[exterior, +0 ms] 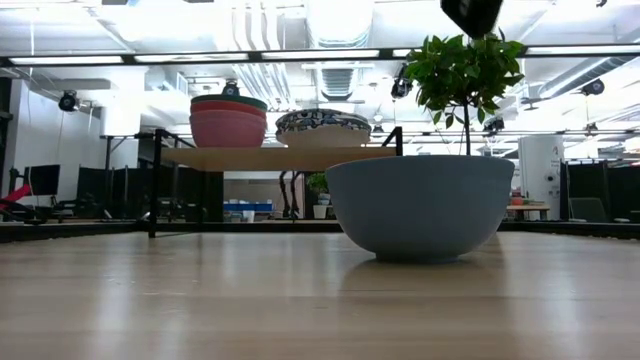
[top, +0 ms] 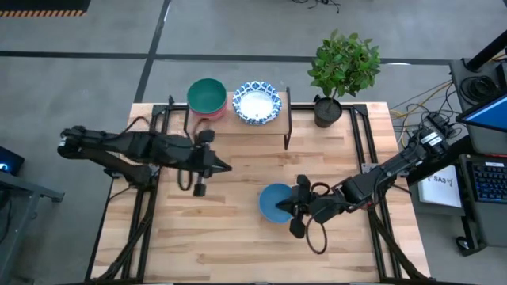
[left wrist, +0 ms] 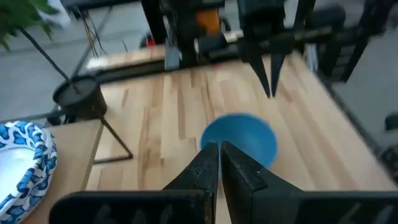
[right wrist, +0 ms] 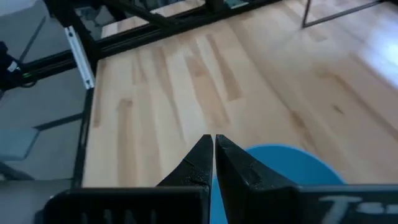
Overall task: Place and stack bowls onto a shelf
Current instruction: Stack the blue bowl on the green bowl on the shelf
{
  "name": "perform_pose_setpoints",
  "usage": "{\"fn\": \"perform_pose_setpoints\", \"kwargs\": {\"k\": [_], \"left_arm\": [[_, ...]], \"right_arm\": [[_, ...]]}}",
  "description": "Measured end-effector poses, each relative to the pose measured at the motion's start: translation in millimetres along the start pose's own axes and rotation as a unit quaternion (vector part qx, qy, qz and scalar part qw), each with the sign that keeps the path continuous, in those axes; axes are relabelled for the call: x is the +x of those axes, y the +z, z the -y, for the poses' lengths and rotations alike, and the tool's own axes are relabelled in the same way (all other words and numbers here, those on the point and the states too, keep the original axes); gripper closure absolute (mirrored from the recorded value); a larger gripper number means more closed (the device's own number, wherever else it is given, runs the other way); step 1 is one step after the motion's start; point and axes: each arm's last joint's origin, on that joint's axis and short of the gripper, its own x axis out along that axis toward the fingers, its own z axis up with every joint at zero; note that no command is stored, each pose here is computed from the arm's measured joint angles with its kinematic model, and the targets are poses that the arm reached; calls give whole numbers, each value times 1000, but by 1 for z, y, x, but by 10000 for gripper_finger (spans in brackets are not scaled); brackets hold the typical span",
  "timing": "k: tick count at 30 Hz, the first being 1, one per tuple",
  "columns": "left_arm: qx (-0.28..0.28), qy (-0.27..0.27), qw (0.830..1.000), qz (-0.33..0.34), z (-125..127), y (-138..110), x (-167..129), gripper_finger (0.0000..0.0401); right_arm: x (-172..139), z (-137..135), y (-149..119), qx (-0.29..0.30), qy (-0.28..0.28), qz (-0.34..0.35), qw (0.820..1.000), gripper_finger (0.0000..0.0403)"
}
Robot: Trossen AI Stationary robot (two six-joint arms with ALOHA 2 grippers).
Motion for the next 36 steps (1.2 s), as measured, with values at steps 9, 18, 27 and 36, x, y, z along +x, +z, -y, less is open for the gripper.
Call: {"fn": "perform_pose_setpoints", "kwargs": {"k": [9,18,27,36], "left_arm": [[-46,5,989,143,-2,-51,-37,401],[-59,9,974,218,-3,-86,-59,401],[-52,11,973,224,-3,-102,-65,401],[-43,9,971,234,-3,-105,-72,401]], "right_arm": [[21,-24,35,35,-91,-141,985,394],[65,-15,48,143,-144,-326,923,394],[117,-1,55,201,-133,-385,891,366],[162,7,42,194,-164,-446,858,243]]}}
